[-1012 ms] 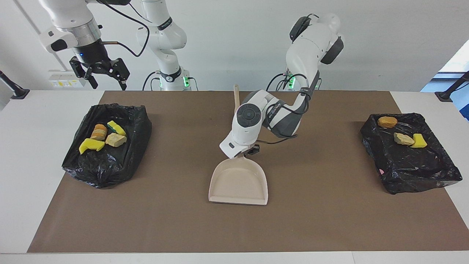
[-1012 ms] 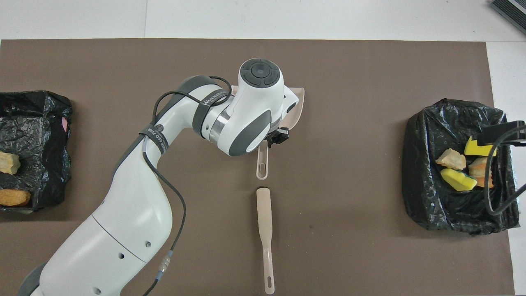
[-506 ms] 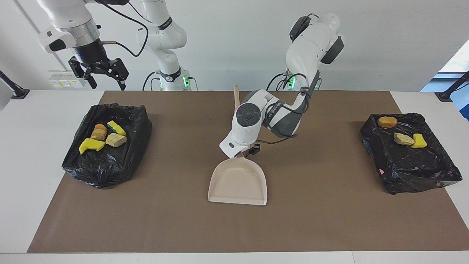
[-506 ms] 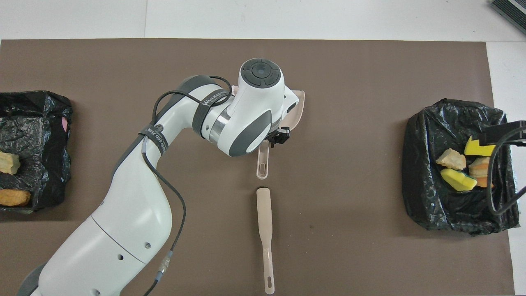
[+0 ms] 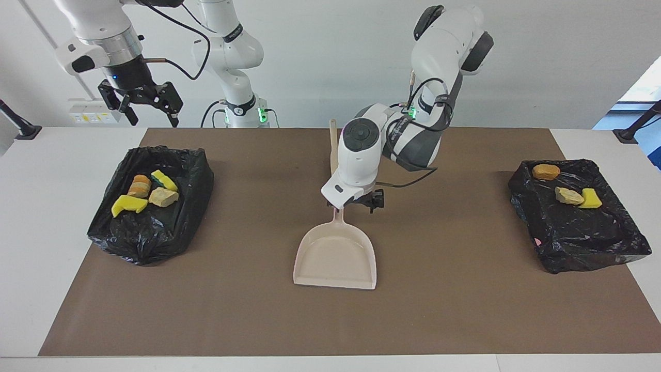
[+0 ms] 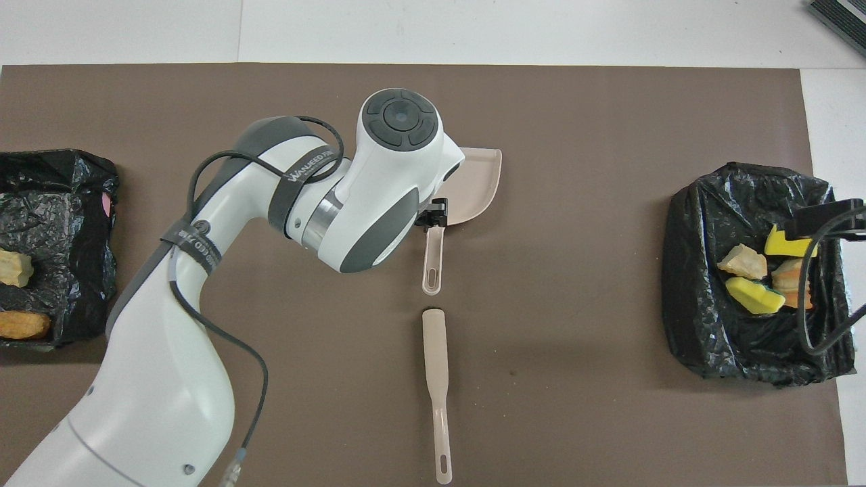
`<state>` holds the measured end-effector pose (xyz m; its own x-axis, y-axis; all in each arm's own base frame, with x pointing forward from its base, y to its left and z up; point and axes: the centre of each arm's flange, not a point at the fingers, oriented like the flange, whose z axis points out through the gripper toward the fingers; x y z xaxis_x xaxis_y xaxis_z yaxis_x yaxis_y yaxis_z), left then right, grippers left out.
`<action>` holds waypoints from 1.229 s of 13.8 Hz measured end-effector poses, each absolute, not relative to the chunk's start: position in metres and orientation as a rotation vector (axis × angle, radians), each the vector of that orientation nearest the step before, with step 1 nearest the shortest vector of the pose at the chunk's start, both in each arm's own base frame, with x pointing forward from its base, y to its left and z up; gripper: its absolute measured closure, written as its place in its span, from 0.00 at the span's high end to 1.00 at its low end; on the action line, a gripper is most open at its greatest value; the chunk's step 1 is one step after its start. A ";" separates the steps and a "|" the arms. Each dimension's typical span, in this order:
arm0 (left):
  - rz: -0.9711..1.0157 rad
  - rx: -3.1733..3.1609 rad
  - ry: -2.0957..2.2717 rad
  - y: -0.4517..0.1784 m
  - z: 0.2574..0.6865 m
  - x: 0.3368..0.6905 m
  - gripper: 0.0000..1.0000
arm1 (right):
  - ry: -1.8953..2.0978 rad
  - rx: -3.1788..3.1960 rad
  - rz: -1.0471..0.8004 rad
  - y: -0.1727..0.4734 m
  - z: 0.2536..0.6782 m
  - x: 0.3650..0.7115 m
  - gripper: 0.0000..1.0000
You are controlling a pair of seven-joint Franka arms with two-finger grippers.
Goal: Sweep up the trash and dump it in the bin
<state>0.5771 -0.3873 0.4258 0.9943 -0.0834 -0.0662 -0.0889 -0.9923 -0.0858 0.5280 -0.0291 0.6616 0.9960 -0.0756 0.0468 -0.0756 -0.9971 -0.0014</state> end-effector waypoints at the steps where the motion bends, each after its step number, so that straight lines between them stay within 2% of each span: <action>1: 0.080 -3.028 0.105 -0.369 0.431 0.576 1.00 | -0.120 3.138 0.074 -0.030 0.662 0.528 1.00; 7: 0.074 -3.036 0.086 -0.287 0.444 0.570 1.00 | -0.110 3.140 0.076 -0.026 0.662 0.528 1.00; 12: 0.031 -3.093 0.162 -0.181 0.510 0.534 1.00 | -0.107 3.140 0.076 -0.025 0.663 0.528 1.00; 17: 0.050 -3.093 0.217 -0.107 0.563 0.506 1.00 | -0.107 3.140 0.077 -0.025 0.663 0.528 1.00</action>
<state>0.5058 -0.1071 0.5626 0.9897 -0.1388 -0.0349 -0.1401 -0.9894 -0.0382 0.5278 -0.0254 0.6626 0.9965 -0.0683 0.0488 -0.0682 -0.9977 -0.0030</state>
